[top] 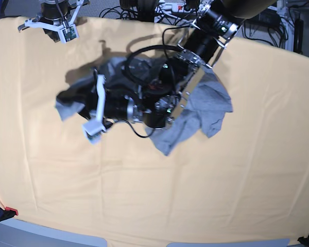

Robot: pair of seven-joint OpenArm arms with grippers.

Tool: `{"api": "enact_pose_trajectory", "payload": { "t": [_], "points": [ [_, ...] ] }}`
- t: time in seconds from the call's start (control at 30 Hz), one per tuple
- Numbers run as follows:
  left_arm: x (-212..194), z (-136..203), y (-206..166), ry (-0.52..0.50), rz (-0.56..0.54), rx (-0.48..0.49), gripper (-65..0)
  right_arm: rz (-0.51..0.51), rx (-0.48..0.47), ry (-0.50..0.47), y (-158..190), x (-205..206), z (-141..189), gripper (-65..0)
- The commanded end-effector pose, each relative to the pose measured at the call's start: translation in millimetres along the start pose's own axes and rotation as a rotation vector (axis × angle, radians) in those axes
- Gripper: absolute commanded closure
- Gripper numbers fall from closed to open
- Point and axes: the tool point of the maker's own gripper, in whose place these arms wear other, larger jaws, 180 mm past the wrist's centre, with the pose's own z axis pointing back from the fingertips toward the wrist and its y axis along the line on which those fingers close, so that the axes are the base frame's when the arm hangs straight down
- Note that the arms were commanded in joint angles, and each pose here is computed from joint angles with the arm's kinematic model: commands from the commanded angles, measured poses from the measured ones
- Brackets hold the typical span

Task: Layout the t-shirt on the table in an organized manner, then fold the t-shirt properly
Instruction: 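Lift the shirt with the left gripper and swing it toward the right arm, then lay the shirt down, open the left gripper and withdraw it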

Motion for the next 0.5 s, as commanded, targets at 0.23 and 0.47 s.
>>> {"api": "enact_pose_trajectory", "payload": {
  "t": [0.23,0.47],
  "points": [
    [-13,-27,-7,0.141,-0.182,0.026,0.0,0.001,-0.013,-0.02,-4,4,3,0.0],
    [-14,-30,-19,0.14,-0.147,-0.033,-39.6,0.001,-0.013,-0.02,-4,4,3,0.0]
  ]
}}
